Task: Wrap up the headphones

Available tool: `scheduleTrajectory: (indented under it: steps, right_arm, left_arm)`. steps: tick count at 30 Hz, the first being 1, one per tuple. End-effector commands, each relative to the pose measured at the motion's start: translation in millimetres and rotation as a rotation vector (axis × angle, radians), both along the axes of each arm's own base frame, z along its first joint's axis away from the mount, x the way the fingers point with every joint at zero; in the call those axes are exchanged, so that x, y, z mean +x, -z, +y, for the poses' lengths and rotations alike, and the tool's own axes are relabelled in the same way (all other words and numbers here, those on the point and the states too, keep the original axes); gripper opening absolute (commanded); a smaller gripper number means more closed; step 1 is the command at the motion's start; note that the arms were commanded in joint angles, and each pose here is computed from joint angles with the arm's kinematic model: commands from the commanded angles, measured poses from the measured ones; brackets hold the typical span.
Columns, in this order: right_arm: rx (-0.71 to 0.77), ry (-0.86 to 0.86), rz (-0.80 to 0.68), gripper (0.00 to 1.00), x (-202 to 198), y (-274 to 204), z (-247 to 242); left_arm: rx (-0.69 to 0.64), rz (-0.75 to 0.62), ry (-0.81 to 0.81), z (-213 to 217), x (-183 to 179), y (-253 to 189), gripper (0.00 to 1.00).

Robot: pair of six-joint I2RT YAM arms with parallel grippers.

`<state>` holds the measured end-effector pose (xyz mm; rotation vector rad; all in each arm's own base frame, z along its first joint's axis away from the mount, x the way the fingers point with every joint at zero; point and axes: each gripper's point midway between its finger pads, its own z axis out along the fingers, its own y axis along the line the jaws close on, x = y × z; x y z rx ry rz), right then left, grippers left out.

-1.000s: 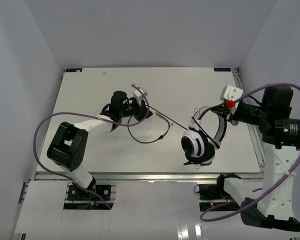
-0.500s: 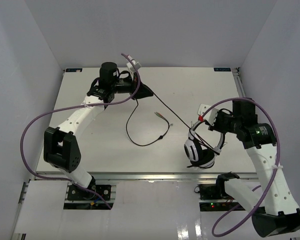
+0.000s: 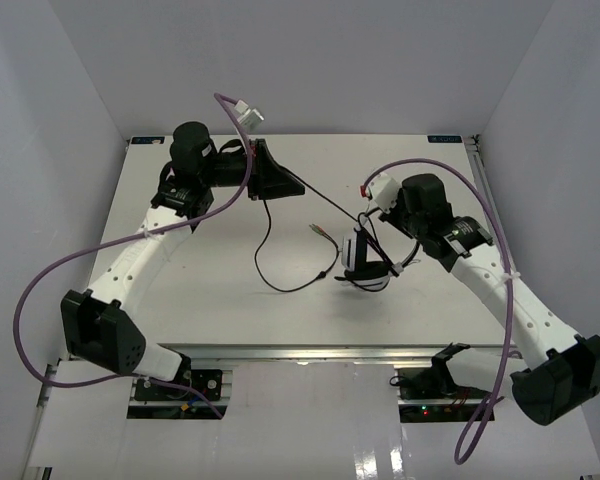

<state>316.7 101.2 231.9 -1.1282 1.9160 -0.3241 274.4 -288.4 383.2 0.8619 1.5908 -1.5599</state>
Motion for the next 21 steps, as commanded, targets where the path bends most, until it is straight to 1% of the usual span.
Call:
scheduleTrajectory:
  steps: [1, 3, 5, 7, 8, 9, 14, 15, 18, 21]
  right_arm:
    - [0.141, 0.256, -0.195, 0.08, 38.9, -52.9, -9.9]
    - [0.187, 0.298, -0.206, 0.08, 49.5, -58.6, -6.0]
    - [0.252, 0.369, -0.237, 0.08, 66.5, -74.5, -1.3]
    - [0.296, 0.429, -0.218, 0.08, 83.0, -69.3, 6.2]
    - [0.304, 0.451, -0.219, 0.08, 92.2, -72.4, 9.1]
    - [0.332, 0.467, -0.208, 0.08, 96.6, -72.3, 12.8]
    - [0.411, 0.526, -0.166, 0.08, 118.1, -72.0, 20.3]
    - [0.433, 0.519, -0.137, 0.08, 121.1, -67.2, 23.4]
    - [0.526, 0.549, -0.082, 0.08, 128.5, -66.3, 18.2]
    - [0.647, 0.562, -0.034, 0.08, 134.8, -77.7, 4.3]
  left_arm:
    - [-0.063, -0.021, 0.044, 3.7, -40.2, -31.4, 0.00]
    - [-0.072, 0.009, 0.048, -4.6, -46.1, -28.4, 0.00]
    - [-0.077, 0.066, 0.100, -30.1, -64.7, -18.3, 0.00]
    - [-0.082, 0.086, 0.152, -55.2, -82.7, -13.8, 0.00]
    - [-0.079, 0.111, 0.166, -64.5, -85.1, -9.3, 0.00]
    - [-0.092, 0.108, 0.198, -76.8, -96.6, -11.0, 0.00]
    - [-0.101, 0.146, 0.276, -117.8, -118.8, -1.5, 0.00]
    - [-0.099, 0.150, 0.289, -124.5, -122.1, 0.5, 0.00]
    - [-0.074, 0.182, 0.321, -146.0, -131.5, 19.2, 0.00]
    - [-0.008, 0.211, 0.308, -160.4, -137.7, 56.5, 0.01]
